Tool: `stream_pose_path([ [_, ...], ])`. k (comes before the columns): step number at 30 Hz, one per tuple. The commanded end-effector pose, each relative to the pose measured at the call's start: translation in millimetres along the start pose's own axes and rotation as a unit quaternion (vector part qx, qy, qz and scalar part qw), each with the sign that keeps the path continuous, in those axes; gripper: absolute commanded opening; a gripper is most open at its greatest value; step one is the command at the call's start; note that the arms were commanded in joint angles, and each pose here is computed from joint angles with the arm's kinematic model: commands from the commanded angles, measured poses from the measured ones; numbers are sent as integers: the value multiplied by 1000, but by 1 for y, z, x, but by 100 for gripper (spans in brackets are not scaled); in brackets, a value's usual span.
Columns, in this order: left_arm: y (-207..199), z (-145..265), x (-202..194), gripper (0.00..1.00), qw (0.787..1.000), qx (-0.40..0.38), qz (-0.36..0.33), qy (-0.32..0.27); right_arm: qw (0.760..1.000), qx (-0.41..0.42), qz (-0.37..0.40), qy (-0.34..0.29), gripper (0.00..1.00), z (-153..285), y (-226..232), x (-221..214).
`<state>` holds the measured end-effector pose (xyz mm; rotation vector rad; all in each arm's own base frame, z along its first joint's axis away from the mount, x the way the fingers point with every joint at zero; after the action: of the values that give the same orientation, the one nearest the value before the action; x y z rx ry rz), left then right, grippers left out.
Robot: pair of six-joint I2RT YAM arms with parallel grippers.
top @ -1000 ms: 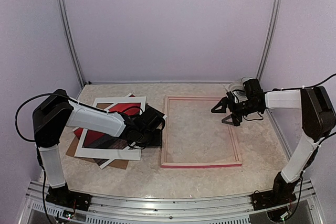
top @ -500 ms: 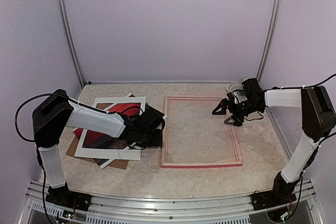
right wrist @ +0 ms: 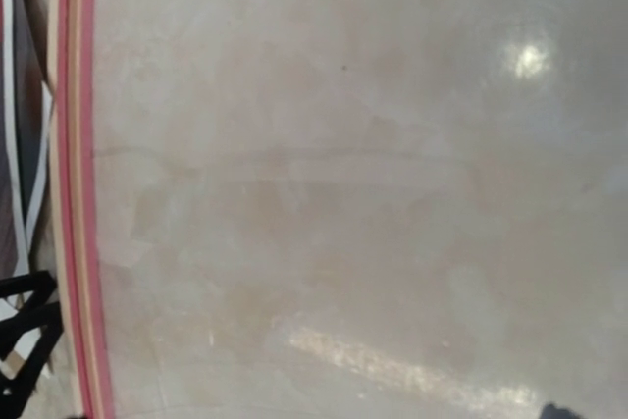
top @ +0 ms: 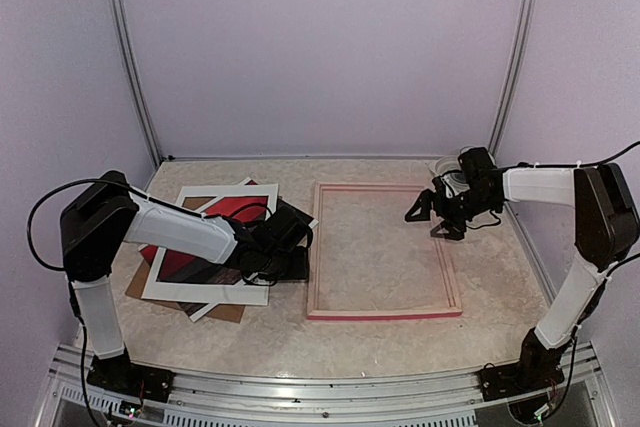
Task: Put the photo into the frame
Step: Place the glass panel at the frame body.
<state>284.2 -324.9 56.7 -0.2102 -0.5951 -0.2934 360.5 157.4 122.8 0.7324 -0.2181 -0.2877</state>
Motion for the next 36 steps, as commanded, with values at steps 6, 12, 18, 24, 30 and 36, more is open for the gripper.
stream_pose_path([
  [6, 0, 5, -2, 56, 1000, -10, 6, 0, 999, -22, 27, -21, 99, 11, 10, 2],
  [12, 1, 5, -2, 56, 1000, -10, 6, 0, 999, -36, 29, -27, 99, 13, 6, 1],
  [18, 1, 5, -3, 56, 1000, -9, 6, 1, 998, -53, 34, -33, 99, 16, 2, 1],
  [24, 0, 5, -1, 56, 1000, -11, 7, -1, 996, -66, 39, -37, 99, 18, -2, 1],
  [30, -1, 6, 0, 56, 1000, -12, 6, -1, 996, -73, 42, -40, 99, 20, -3, 1],
  [36, -1, 6, 2, 56, 1000, -12, 6, -1, 995, -79, 46, -41, 99, 22, -4, 0],
])
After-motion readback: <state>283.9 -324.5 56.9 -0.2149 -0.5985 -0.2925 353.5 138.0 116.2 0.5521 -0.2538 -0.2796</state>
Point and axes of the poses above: each gripper's point midway between its finger pads, its own z axis back along the fingers, its own y axis along the line the jaws close on, x = y × z, the point moved 4 cm from there along z, back along the fingers, and after that the axes turned 15 degrees about -z, right-handed, at the moved point
